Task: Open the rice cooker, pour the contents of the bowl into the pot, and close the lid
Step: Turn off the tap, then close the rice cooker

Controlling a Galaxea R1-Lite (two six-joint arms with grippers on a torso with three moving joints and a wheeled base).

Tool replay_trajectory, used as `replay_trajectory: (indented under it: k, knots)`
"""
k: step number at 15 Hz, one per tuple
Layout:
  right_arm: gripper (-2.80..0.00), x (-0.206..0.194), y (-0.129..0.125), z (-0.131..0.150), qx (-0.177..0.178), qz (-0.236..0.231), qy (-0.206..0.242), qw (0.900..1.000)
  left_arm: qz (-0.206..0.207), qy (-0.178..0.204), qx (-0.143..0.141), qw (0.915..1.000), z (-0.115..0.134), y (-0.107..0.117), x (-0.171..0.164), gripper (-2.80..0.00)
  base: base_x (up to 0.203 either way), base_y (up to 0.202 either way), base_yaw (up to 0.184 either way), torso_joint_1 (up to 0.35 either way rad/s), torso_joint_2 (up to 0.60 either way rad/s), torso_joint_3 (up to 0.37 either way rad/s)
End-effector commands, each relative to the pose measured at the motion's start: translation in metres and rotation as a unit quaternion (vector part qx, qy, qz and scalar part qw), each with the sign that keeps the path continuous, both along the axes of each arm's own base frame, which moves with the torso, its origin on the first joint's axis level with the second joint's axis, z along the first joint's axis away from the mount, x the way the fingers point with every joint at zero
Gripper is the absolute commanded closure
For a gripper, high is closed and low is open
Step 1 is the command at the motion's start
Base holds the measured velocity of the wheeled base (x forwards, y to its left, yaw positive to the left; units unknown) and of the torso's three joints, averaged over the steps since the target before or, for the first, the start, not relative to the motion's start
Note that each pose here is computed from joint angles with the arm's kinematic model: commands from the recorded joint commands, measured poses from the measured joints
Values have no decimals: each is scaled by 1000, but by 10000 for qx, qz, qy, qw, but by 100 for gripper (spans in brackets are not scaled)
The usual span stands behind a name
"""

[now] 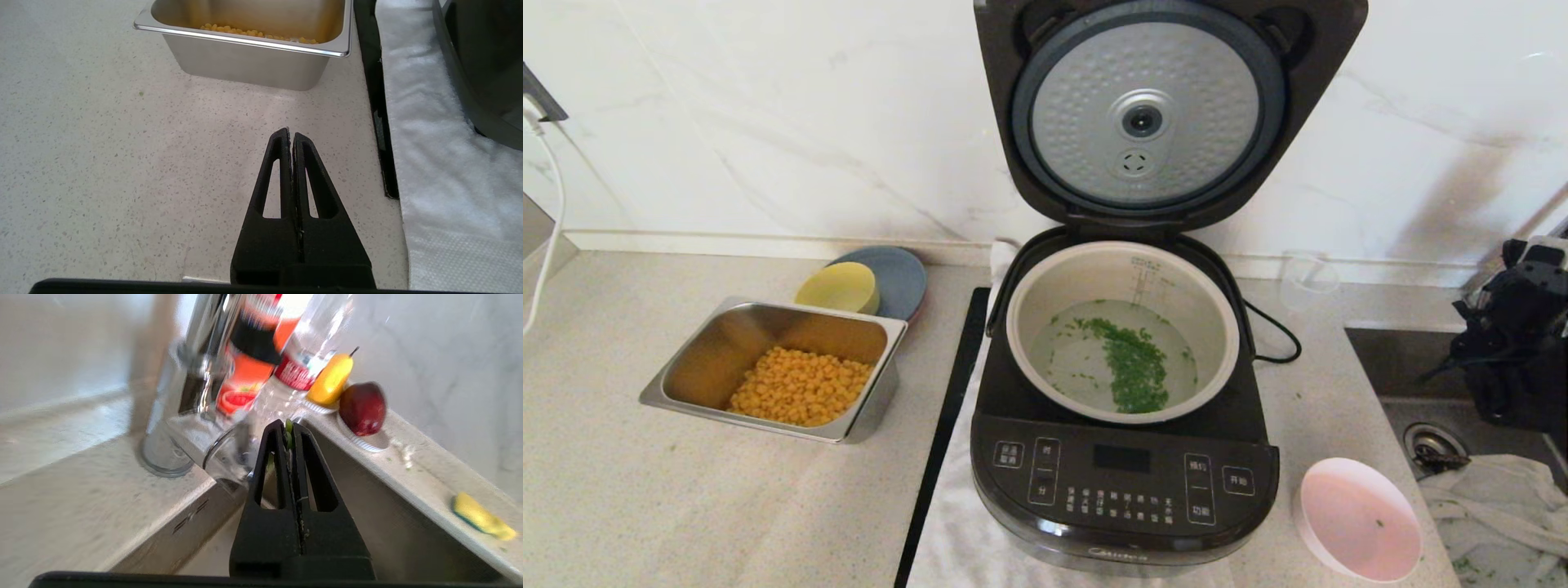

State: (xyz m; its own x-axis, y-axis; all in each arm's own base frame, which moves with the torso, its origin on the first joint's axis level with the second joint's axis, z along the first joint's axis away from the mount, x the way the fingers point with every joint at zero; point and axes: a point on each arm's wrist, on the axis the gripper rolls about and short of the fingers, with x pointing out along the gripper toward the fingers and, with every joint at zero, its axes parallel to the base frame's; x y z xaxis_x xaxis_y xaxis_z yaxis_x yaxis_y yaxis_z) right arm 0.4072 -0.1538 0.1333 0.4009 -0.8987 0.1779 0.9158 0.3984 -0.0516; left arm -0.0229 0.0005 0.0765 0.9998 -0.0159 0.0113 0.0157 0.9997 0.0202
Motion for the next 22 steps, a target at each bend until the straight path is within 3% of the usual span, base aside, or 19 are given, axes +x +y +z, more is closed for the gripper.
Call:
replay_trajectory:
  k: [1,3,7,10,12,13,14,16,17,19,20,22]
  knots:
    - [0,-38,36,58,-136,263,-502,9983,3,33,7,10000,-2,0,1,0,0,0,0,0,0,0]
    - [0,-59,70,88,-176,660,-739,9949,3,33,5,10000,-2,0,1,0,0,0,0,0,0,0]
    - [0,-81,136,136,234,1730,-215,9844,3,33,-1,10000,-2,0,1,0,0,0,0,0,0,0]
    - [0,-88,168,185,927,2514,-118,9633,3,33,7,10000,-2,0,1,0,0,0,0,0,0,0]
    - [0,-94,177,216,1606,3123,-140,9362,3,33,-1,10000,-2,0,1,0,0,0,0,0,0,0]
    - [0,-100,180,230,2025,3549,-110,9126,3,33,-1,10000,-2,0,1,0,0,0,0,0,0,0]
    - [0,-106,182,244,2501,4105,-104,8768,3,33,4,10000,-2,0,1,0,0,0,0,0,0,0]
    - [0,-115,184,259,3370,5301,-101,7781,3,33,2,10000,-2,0,1,0,0,0,0,0,0,0]
    - [0,-115,183,258,3725,5669,-75,7348,3,33,-1,10000,-2,0,1,0,0,0,0,0,0,0]
    - [0,-108,179,257,4148,6025,-246,6814,3,33,-1,10000,-2,0,1,0,0,0,0,0,0,0]
    - [0,-106,179,259,4209,6204,-303,6611,3,33,-1,10000,-2,0,1,0,0,0,0,0,0,0]
    - [0,-105,180,258,4257,6379,-237,6413,3,33,7,10000,-2,0,1,0,0,0,0,0,0,0]
